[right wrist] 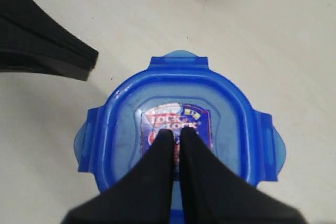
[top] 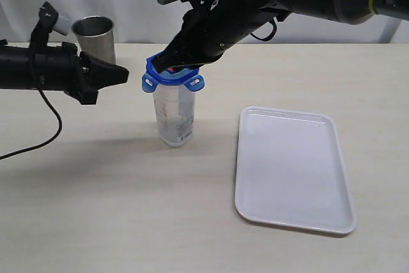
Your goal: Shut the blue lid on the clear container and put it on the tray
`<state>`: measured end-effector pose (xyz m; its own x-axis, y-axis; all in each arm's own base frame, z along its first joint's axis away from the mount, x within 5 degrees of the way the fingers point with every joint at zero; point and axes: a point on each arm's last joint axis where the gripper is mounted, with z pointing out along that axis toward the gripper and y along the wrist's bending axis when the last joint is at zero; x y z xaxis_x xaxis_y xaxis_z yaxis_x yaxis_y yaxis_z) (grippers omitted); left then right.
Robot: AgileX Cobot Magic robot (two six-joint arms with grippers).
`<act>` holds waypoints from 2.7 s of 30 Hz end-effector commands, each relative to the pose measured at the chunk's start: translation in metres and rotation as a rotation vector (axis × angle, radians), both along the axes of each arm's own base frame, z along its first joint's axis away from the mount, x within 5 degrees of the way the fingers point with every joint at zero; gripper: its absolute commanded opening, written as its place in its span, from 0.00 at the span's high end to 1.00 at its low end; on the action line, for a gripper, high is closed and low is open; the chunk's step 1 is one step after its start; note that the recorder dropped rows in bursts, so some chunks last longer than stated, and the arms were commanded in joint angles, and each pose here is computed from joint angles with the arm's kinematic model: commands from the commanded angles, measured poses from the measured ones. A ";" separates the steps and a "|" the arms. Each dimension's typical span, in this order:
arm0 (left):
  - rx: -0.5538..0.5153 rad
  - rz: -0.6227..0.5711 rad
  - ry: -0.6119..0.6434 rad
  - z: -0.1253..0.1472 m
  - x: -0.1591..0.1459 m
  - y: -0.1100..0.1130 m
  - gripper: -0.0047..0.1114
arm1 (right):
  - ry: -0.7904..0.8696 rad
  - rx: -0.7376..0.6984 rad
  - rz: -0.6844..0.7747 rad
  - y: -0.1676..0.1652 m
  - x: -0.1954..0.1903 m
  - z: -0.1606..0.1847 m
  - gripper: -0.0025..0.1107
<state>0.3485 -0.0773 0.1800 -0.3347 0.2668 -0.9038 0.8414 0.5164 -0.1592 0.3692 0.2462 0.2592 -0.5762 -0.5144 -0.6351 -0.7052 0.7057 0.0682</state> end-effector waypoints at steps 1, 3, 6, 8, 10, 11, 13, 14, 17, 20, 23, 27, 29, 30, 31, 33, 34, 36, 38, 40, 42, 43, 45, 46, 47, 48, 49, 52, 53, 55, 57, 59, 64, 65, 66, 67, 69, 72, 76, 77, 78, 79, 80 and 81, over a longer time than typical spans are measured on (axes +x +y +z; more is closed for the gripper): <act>-0.043 -0.021 -0.048 0.016 -0.015 0.005 0.96 | 0.063 -0.053 0.016 -0.002 -0.002 -0.014 0.94; -0.061 -0.085 -0.065 0.023 -0.021 0.000 0.96 | 0.063 -0.053 0.016 -0.002 -0.002 -0.014 0.94; -0.076 -0.139 -0.070 0.025 -0.026 -0.012 0.96 | 0.066 -0.050 0.010 -0.002 -0.002 -0.014 0.94; -0.034 -0.122 -0.063 0.021 -0.024 -0.017 0.96 | 0.070 -0.048 0.004 -0.002 -0.002 -0.014 0.94; 0.007 -0.119 -0.060 0.017 -0.024 -0.024 0.96 | 0.070 -0.048 0.004 -0.002 -0.002 -0.014 0.94; 0.013 -0.124 -0.060 0.016 -0.025 -0.028 0.96 | 0.070 -0.048 0.004 -0.002 -0.002 -0.014 0.94; 0.018 -0.148 -0.063 0.017 -0.027 -0.037 0.96 | 0.070 -0.048 0.004 -0.002 -0.002 -0.014 0.94; 0.024 -0.150 -0.063 0.016 -0.028 -0.041 0.96 | 0.070 -0.048 0.004 -0.002 -0.002 -0.014 0.94; 0.092 -0.071 -0.061 0.011 -0.023 -0.046 0.96 | 0.075 -0.049 0.003 -0.002 -0.002 -0.015 0.94; 0.154 -0.017 -0.061 0.007 -0.020 -0.045 0.96 | 0.081 -0.052 0.002 -0.002 -0.001 -0.017 0.94; 0.154 -0.019 -0.062 0.007 -0.020 -0.046 0.96 | 0.093 -0.060 0.004 -0.001 -0.001 -0.022 0.94; 0.138 -0.034 -0.061 0.008 -0.021 -0.047 0.96 | 0.100 -0.063 0.006 -0.001 -0.001 -0.023 0.94; 0.138 -0.034 -0.061 0.008 -0.021 -0.047 0.96 | 0.104 -0.065 0.007 -0.001 -0.001 -0.024 0.94; 0.138 -0.034 -0.061 0.008 -0.021 -0.047 0.96 | 0.102 -0.064 0.007 -0.001 -0.001 -0.023 0.94; 0.138 -0.034 -0.061 0.008 -0.021 -0.047 0.96 | 0.104 -0.065 0.008 -0.001 -0.002 -0.023 0.94; 0.145 -0.028 -0.063 0.008 -0.021 -0.046 0.96 | 0.106 -0.066 0.009 -0.001 -0.002 -0.023 0.94; 0.151 -0.018 -0.063 0.008 -0.020 -0.046 0.96 | 0.106 -0.066 0.009 -0.001 -0.002 -0.023 0.94; 0.153 -0.013 -0.063 0.008 -0.020 -0.045 0.96 | 0.104 -0.066 0.010 -0.001 -0.002 -0.023 0.94; 0.154 -0.007 -0.062 0.008 -0.019 -0.045 0.96 | 0.104 -0.066 0.010 -0.001 -0.002 -0.023 0.94; 0.147 0.000 -0.064 0.009 -0.019 -0.045 0.96 | 0.102 -0.065 0.010 -0.001 -0.002 -0.022 0.94; 0.137 0.011 -0.066 0.012 -0.018 -0.043 0.96 | 0.098 -0.064 0.012 -0.002 -0.002 -0.020 0.94; 0.129 0.016 -0.067 0.013 -0.018 -0.041 0.96 | 0.092 -0.060 0.012 -0.002 -0.003 -0.017 0.94; 0.105 0.025 -0.062 0.014 -0.017 -0.033 0.96 | 0.080 -0.056 0.016 -0.002 -0.003 -0.013 0.94; 0.077 0.041 -0.052 0.014 -0.017 -0.028 0.96 | 0.072 -0.053 0.016 -0.002 -0.003 -0.011 0.94; 0.049 0.056 -0.043 0.014 -0.017 -0.022 0.96 | 0.066 -0.050 0.015 -0.002 -0.003 -0.009 0.94; 0.017 0.072 -0.033 0.014 -0.017 -0.016 0.96 | 0.059 -0.048 0.017 -0.003 -0.004 -0.007 0.94; -0.007 0.076 -0.031 0.015 -0.017 -0.010 0.96 | 0.049 -0.046 0.019 -0.003 -0.004 -0.005 0.94; -0.100 0.054 -0.025 0.017 -0.022 0.009 0.96 | 0.025 -0.034 0.024 -0.004 -0.005 0.003 0.94; -0.134 0.037 -0.025 0.019 -0.025 0.014 0.96 | 0.019 -0.025 0.026 -0.004 -0.006 0.007 0.94; -0.179 0.017 -0.026 0.021 -0.029 0.023 0.96 | -0.005 -0.005 0.032 -0.005 -0.009 0.018 0.94; -0.180 0.024 -0.018 0.019 -0.030 0.028 0.96 | -0.027 0.008 0.032 -0.006 -0.011 0.028 0.91; -0.166 0.045 0.000 0.013 -0.029 0.029 0.96 | -0.039 0.031 0.029 -0.007 -0.014 0.038 0.87; -0.188 0.099 0.035 0.001 -0.021 0.031 0.96 | -0.066 0.057 0.029 -0.011 -0.022 0.056 0.78; -0.175 0.110 0.037 -0.001 -0.018 0.032 0.96 | -0.075 0.062 0.029 -0.012 -0.024 0.061 0.77; -0.161 0.121 0.030 0.000 -0.015 0.033 0.96 | -0.085 0.068 0.029 -0.013 -0.026 0.066 0.76; -0.145 0.134 0.022 0.001 -0.012 0.034 0.96 | -0.092 0.075 0.029 -0.014 -0.028 0.070 0.76; -0.105 0.168 0.004 0.004 -0.005 0.038 0.96 | -0.112 0.087 0.030 -0.017 -0.032 0.080 0.76; -0.005 0.260 -0.020 0.009 0.002 0.046 0.96 | -0.136 0.098 0.033 -0.021 -0.039 0.093 0.76; 0.326 0.541 -0.033 0.017 0.005 0.056 0.96 | -0.170 0.111 0.036 -0.026 -0.046 0.107 0.76; 0.366 0.585 -0.032 0.020 0.006 0.053 0.96 | -0.174 0.112 0.037 -0.026 -0.047 0.108 0.76; 0.396 0.635 -0.026 0.023 0.006 0.050 0.96 | -0.178 0.109 0.037 -0.027 -0.047 0.109 0.76; 0.418 0.689 -0.025 0.028 0.008 0.046 0.96 | -0.180 0.110 0.037 -0.027 -0.048 0.109 0.76; 0.456 0.766 -0.035 0.036 0.011 0.039 0.96 | -0.176 0.108 0.039 -0.027 -0.048 0.109 0.76; 0.470 0.797 -0.044 0.041 0.011 0.033 0.96 | -0.173 0.106 0.040 -0.027 -0.048 0.109 0.76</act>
<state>0.3581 -0.0357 0.2071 -0.5259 0.3475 -0.7763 0.3223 0.9261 0.1962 0.3229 0.2210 0.3644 -0.4470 -0.4470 -0.7748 -0.7324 0.6802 0.0301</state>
